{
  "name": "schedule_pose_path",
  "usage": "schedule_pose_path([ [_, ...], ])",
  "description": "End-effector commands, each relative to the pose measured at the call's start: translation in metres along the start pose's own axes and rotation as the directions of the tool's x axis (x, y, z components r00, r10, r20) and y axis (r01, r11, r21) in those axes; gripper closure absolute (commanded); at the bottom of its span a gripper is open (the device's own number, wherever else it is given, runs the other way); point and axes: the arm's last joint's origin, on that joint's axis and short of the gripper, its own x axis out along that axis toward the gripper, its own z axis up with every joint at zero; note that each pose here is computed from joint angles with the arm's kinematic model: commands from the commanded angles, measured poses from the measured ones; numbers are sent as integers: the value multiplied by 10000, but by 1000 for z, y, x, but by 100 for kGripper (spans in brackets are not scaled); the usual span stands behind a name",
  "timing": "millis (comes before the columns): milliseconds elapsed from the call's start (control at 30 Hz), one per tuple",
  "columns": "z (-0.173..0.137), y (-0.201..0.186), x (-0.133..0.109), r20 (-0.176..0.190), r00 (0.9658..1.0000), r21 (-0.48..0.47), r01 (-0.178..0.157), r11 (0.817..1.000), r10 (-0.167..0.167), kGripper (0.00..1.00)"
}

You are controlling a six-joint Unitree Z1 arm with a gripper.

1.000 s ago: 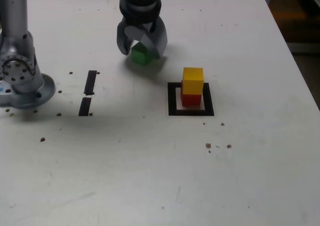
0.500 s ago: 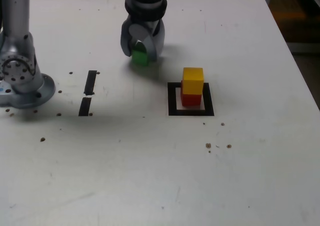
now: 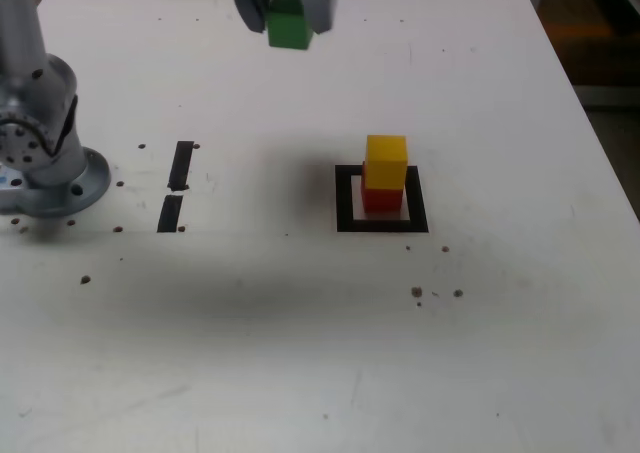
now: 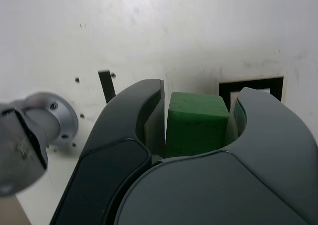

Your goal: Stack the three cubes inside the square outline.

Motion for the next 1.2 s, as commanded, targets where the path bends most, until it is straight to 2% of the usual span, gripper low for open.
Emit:
schedule_pose_path([
  [0, 13, -7, -23, 179, 9997, -121, 175, 9998, -173, 88],
  [233, 65, -34, -14, 24, 9988, -1198, 478, 9916, -479, 90],
  [367, 71, -37, -6, -285, 9980, -1647, 518, 9850, -572, 90],
  [600, 79, -40, 4, -576, 9948, -1687, 729, 9830, -836, 90],
  [833, 87, -45, 8, -579, 9902, -1653, 1164, 9793, -1275, 90],
  [1000, 92, -54, 9, -622, 9908, -1632, 1084, 9806, -1199, 90],
  [1167, 101, -62, 19, -948, 9909, -1648, 790, 9832, -955, 90],
])
